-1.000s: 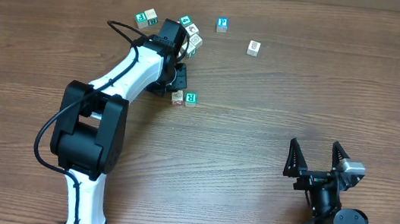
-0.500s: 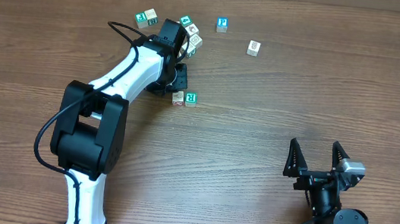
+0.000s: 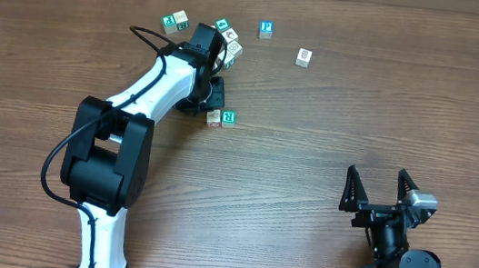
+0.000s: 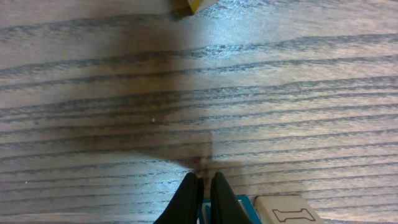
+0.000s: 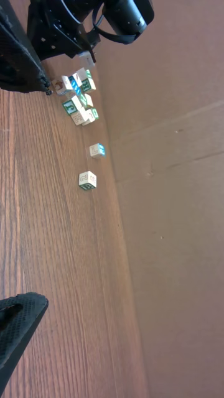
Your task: Form a horizontal line
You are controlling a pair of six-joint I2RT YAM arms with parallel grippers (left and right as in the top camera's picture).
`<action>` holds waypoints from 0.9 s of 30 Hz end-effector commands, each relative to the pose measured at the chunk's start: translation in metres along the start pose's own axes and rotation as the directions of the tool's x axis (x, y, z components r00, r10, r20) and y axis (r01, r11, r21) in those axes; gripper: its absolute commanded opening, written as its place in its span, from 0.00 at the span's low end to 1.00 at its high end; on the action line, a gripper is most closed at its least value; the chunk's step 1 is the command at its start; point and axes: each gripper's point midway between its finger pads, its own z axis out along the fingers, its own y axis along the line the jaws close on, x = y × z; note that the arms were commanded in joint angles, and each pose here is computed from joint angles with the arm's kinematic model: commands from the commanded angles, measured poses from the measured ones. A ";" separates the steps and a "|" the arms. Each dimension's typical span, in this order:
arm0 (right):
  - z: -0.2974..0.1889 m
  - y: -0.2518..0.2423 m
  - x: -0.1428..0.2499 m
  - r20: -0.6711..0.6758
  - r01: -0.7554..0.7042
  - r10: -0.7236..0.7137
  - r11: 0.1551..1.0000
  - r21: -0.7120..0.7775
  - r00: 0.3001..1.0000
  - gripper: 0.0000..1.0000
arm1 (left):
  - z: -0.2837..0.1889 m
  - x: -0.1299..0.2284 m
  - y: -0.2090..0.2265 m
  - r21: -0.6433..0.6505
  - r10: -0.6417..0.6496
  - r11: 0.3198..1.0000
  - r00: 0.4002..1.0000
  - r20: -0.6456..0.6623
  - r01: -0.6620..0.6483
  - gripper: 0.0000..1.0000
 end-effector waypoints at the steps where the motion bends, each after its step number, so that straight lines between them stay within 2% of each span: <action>1: 0.000 -0.004 0.002 0.003 0.001 -0.001 1.000 0.014 1.000 1.00 | -0.007 0.002 -0.004 0.018 0.025 1.000 1.000 0.002 -0.025 0.04; 8: 0.000 -0.004 0.002 0.003 0.001 -0.001 1.000 0.014 1.000 1.00 | -0.007 -0.006 -0.002 0.018 0.020 1.000 0.999 0.029 -0.021 0.04; 15: 0.000 -0.004 0.002 0.003 0.001 -0.001 1.000 0.014 1.000 1.00 | -0.008 -0.015 0.018 -0.030 -0.018 0.999 0.998 0.052 0.019 0.04; 27: 0.000 -0.004 0.002 0.003 0.001 -0.001 1.000 0.014 1.000 1.00 | -0.008 0.004 0.027 -0.065 -0.024 0.998 0.999 -0.025 0.022 0.04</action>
